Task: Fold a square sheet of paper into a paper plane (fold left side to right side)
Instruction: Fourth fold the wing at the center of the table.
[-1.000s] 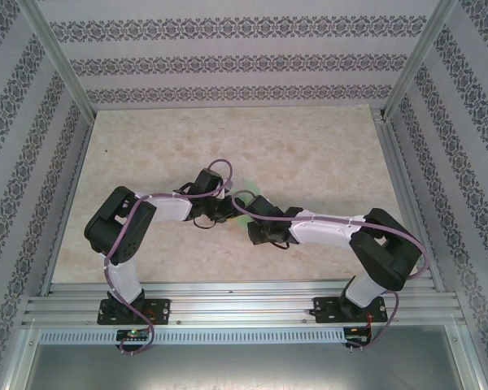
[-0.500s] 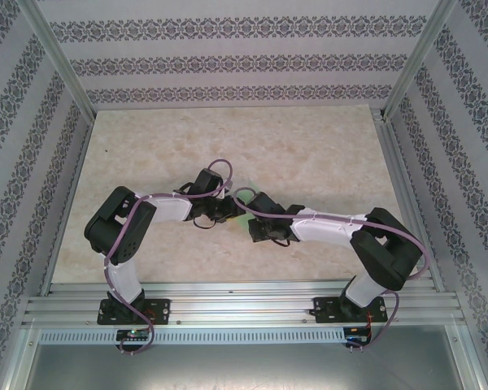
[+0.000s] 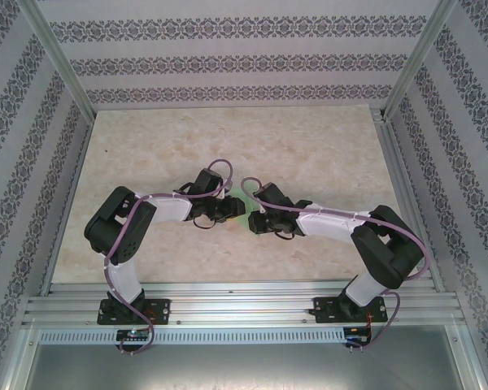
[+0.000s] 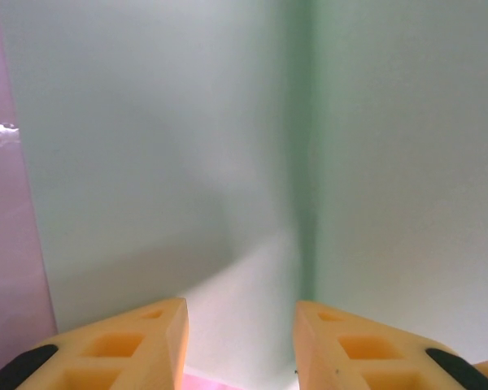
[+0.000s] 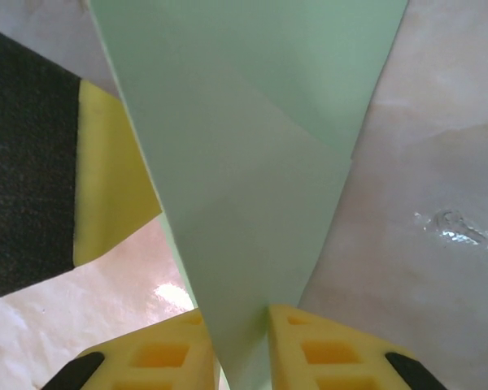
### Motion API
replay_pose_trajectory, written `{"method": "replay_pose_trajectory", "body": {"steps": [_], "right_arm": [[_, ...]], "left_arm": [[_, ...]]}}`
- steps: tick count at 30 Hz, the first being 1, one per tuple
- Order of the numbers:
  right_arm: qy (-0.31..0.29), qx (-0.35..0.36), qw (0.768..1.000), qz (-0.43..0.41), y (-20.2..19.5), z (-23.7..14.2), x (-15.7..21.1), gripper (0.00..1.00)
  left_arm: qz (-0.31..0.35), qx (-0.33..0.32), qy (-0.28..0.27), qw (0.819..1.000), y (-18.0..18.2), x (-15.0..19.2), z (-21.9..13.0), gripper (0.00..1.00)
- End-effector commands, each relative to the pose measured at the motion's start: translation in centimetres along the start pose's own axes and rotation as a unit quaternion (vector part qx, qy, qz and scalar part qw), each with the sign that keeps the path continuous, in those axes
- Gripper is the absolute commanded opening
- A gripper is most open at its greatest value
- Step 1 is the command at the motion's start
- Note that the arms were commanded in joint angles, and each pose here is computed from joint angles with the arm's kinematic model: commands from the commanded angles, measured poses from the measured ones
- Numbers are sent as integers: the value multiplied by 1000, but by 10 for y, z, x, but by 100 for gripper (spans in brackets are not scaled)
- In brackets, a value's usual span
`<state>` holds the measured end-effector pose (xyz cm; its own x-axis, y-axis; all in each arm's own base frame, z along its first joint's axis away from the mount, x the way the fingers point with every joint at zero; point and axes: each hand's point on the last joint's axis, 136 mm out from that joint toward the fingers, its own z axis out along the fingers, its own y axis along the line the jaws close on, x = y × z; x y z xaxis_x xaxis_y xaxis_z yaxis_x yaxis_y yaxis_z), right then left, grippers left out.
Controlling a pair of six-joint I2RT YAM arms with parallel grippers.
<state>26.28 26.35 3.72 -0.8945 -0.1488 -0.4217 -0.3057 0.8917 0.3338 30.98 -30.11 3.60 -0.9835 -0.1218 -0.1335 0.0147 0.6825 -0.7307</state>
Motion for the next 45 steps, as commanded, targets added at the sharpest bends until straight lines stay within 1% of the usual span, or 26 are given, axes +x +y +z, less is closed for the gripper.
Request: {"method": "replay_pose_trajectory", "body": {"steps": [1, 15, 18, 22, 26, 35, 45], "right_arm": [[-11, -20, 1000, -10, 8, 0, -9, 23], [-31, -21, 999, -11, 10, -8, -29, 28], [-29, -23, 999, -10, 10, -6, -29, 25], [-25, -40, 999, -2, 10, -4, -28, 16], [-17, -69, 997, 4, 13, 1, -24, 11], [-3, -110, 994, 26, 6, 11, -17, 11], [1, -124, 991, 44, -7, 17, -17, 11]], "left_arm": [[16, -2, 0, 1000, -6, 0, 1, 40], [15, -3, 2, 1000, -5, 1, 3, 40], [17, -3, 2, 1000, -5, 1, 2, 40], [17, -4, 2, 1000, -4, 1, 2, 40], [16, -8, 2, 1000, -2, 1, 2, 40], [16, -13, 2, 1000, 0, 2, 2, 40], [13, -22, 3, 1000, 7, 5, 2, 40]]}}
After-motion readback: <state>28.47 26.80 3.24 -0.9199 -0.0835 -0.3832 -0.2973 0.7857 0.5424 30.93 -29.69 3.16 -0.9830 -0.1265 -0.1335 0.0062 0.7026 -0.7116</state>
